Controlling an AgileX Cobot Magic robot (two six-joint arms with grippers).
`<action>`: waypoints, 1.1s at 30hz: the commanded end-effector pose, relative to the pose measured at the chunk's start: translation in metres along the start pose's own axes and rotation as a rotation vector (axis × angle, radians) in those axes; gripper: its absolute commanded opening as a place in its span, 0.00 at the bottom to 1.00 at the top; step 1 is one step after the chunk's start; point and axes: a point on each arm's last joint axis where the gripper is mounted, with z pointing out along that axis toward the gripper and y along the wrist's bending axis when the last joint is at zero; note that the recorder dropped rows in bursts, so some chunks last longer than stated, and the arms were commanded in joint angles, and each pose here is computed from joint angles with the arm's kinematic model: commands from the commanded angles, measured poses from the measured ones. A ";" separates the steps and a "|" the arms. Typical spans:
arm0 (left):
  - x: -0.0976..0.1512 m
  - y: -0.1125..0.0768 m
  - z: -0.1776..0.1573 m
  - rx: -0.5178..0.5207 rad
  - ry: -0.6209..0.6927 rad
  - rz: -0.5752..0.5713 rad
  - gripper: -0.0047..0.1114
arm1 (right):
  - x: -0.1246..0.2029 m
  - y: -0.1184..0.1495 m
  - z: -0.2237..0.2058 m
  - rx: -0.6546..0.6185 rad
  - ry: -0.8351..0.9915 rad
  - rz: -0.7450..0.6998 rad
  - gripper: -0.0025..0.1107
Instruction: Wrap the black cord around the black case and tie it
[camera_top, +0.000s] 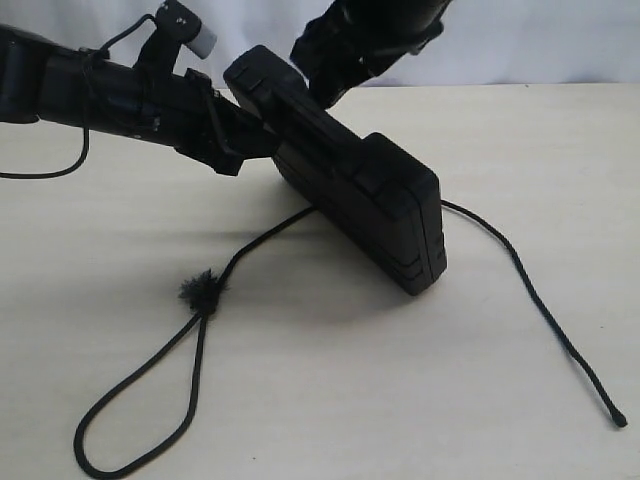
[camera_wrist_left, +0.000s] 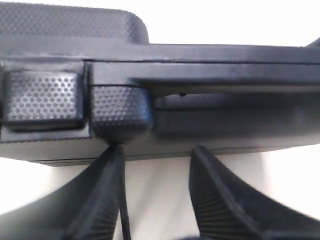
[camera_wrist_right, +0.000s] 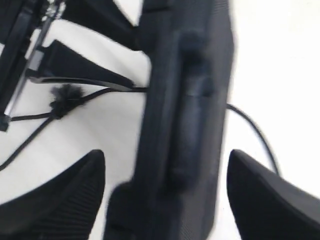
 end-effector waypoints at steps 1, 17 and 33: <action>-0.001 -0.001 0.000 0.007 -0.014 -0.016 0.40 | 0.026 -0.003 -0.043 0.100 -0.045 0.015 0.60; -0.002 -0.001 0.000 0.006 -0.025 -0.047 0.40 | 0.272 0.042 0.016 0.162 -1.003 -0.038 0.60; -0.003 0.000 0.000 0.002 -0.028 -0.052 0.40 | 0.245 0.035 0.074 0.232 -0.961 -0.160 0.60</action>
